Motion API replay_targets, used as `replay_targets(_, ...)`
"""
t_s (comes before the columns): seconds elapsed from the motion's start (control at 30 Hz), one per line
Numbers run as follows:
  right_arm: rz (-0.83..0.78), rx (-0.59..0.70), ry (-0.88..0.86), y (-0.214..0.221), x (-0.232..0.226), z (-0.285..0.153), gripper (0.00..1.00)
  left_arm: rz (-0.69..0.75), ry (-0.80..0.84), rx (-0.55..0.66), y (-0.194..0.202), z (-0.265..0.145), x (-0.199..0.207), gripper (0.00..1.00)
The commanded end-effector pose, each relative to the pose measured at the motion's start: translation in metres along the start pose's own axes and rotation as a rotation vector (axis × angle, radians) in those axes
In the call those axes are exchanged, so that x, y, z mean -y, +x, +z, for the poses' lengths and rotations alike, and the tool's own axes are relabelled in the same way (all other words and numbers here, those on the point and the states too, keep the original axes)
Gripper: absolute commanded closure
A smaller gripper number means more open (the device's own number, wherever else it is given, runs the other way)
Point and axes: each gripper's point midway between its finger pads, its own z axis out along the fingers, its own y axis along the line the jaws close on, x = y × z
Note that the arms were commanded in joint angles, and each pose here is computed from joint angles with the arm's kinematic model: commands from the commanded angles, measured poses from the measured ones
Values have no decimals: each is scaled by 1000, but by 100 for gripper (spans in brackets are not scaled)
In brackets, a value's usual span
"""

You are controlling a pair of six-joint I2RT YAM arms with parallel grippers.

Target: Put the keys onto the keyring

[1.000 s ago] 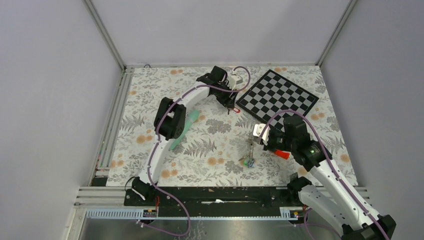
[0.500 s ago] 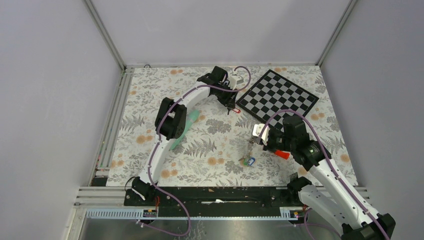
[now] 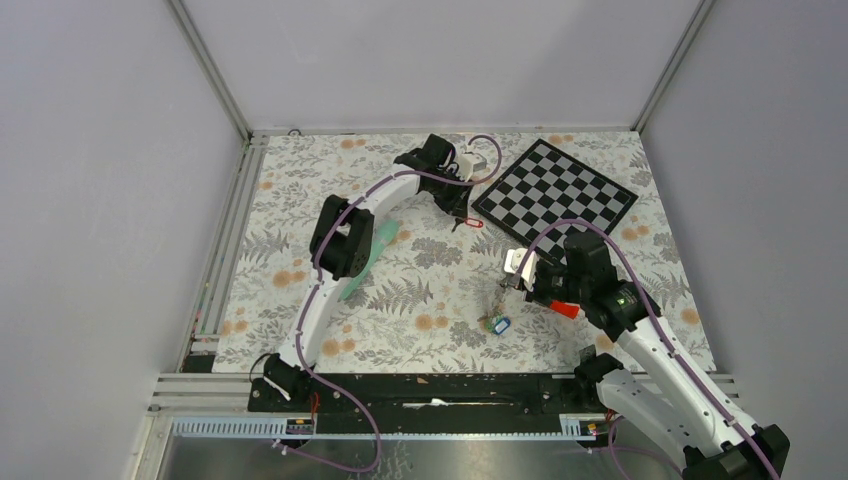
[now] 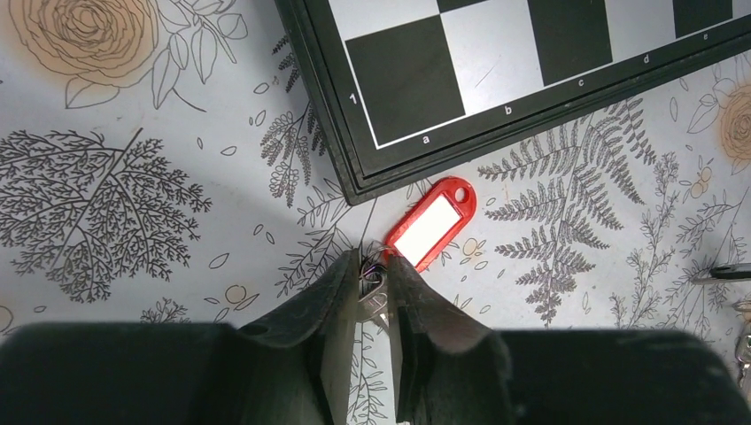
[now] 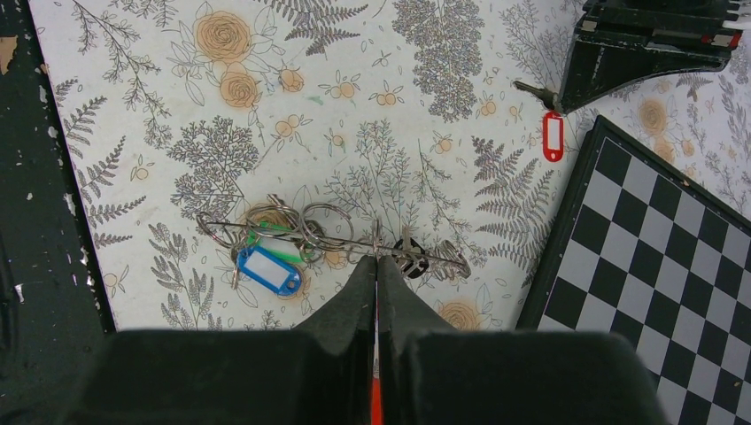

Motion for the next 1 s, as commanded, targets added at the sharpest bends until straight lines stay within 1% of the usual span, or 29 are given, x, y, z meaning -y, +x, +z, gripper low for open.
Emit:
replay_targets(0.0,-7,39,18,-8,6,1,100,43,23,38,-13,-9,4,79)
replay_targets(0.23,-5,36,17,-7,6,2,100,55,63,50,-15,-12,13,88)
replay_targets(0.43,-2,33,16,-5,6,3,100,56,85,54,-15,-10,16,91)
replay_targets(0.6,0,30,15,-4,6,4,100,68,83,66,-20,-14,17,100)
replay_targets(0.8,2,29,15,-4,5,4,100,93,77,101,-28,-28,25,100)
replay_targets(0.97,3,26,13,-2,5,5,100,119,84,110,-22,-38,34,100)
